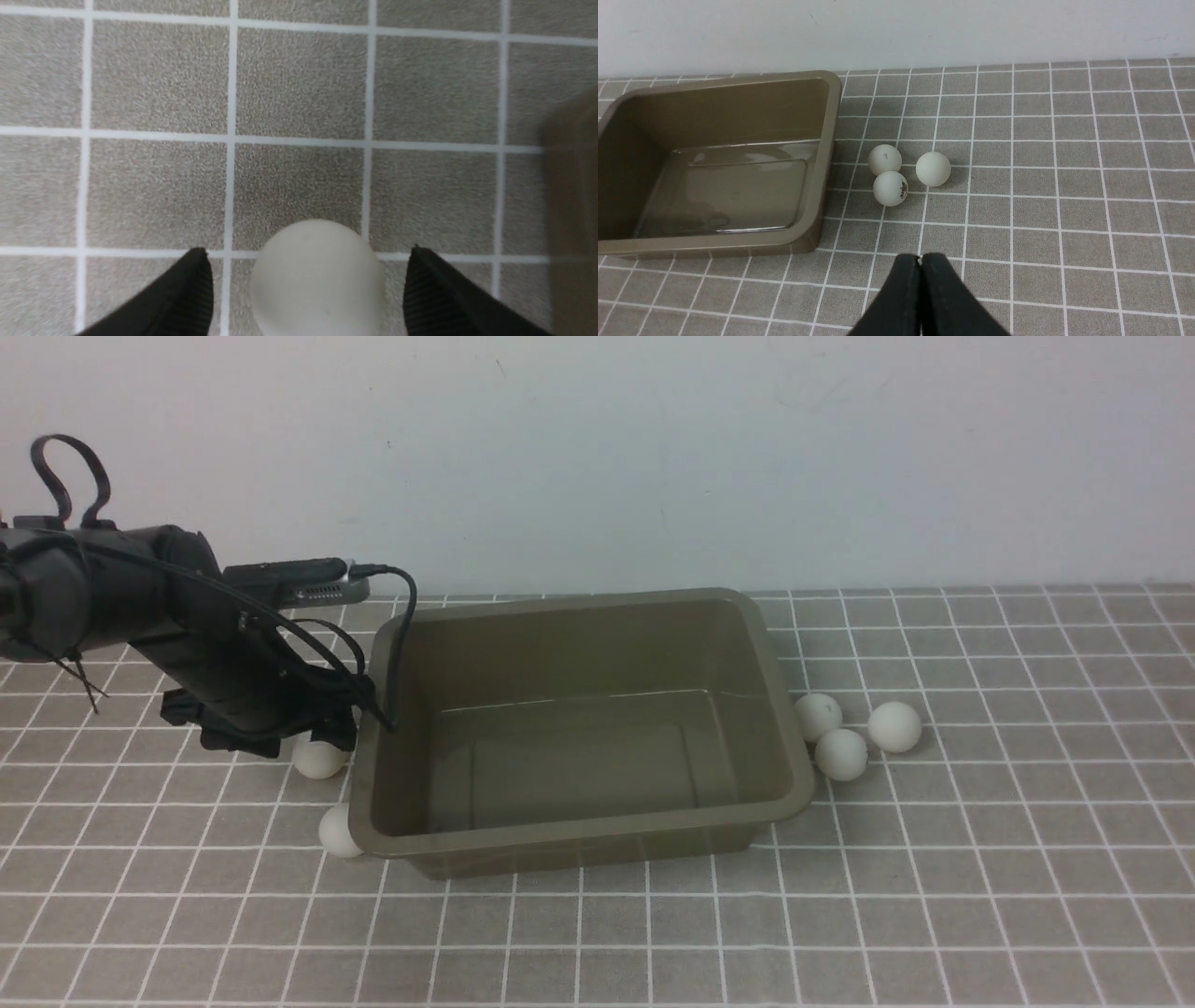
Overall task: Put the table tennis balls into the box on the grey coffee tablecloth.
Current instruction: 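Reach for and grasp a ping pong ball on the table beside the basket, then drop the ball into the bin, then reach for and grasp a ping pong ball on the table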
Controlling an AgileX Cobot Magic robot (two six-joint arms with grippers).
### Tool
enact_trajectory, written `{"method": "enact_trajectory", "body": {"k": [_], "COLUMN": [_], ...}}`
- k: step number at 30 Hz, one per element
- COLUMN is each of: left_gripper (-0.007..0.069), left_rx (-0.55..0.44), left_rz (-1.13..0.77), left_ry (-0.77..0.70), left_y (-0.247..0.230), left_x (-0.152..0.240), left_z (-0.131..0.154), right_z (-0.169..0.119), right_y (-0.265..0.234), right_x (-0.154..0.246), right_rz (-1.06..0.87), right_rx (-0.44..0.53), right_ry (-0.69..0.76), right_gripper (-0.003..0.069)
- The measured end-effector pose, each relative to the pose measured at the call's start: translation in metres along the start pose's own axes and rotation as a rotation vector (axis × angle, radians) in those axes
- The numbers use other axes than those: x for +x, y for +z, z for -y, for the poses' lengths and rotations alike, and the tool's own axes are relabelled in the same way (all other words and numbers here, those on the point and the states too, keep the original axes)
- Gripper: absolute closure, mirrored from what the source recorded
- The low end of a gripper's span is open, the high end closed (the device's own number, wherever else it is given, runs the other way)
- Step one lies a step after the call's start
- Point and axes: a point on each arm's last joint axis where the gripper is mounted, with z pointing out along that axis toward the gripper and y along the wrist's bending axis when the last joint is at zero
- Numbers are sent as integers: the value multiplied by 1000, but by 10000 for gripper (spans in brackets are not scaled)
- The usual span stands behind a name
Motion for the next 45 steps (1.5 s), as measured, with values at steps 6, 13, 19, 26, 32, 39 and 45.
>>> {"method": "enact_trajectory", "body": {"k": [6, 13, 19, 26, 32, 39, 45], "left_gripper": [282, 273, 273, 273, 219, 181, 595], "left_rx": [3, -25, 13, 206, 269, 210, 70], "left_rz": [3, -51, 104, 165, 43, -77, -9], "left_ry": [-17, 36, 58, 312, 362, 301, 202], "left_y": [9, -33, -116, -134, -92, -101, -173], "left_x": [0, -14, -28, -18, -3, 2, 13], "left_z": [-1, -8, 6, 73, 113, 101, 41], "right_z": [0, 2, 1, 5, -2, 7, 15], "right_y": [2, 33, 69, 183, 274, 355, 397], "right_x": [-4, -33, -69, -85, -69, -36, -12], "right_rz": [25, -82, -133, -364, -571, -739, -818], "right_rx": [1, 26, 20, 29, 28, 95, 126], "right_ry": [5, 29, 49, 10, -60, -88, -81], "right_gripper": [669, 669, 668, 578, 381, 155, 123]}}
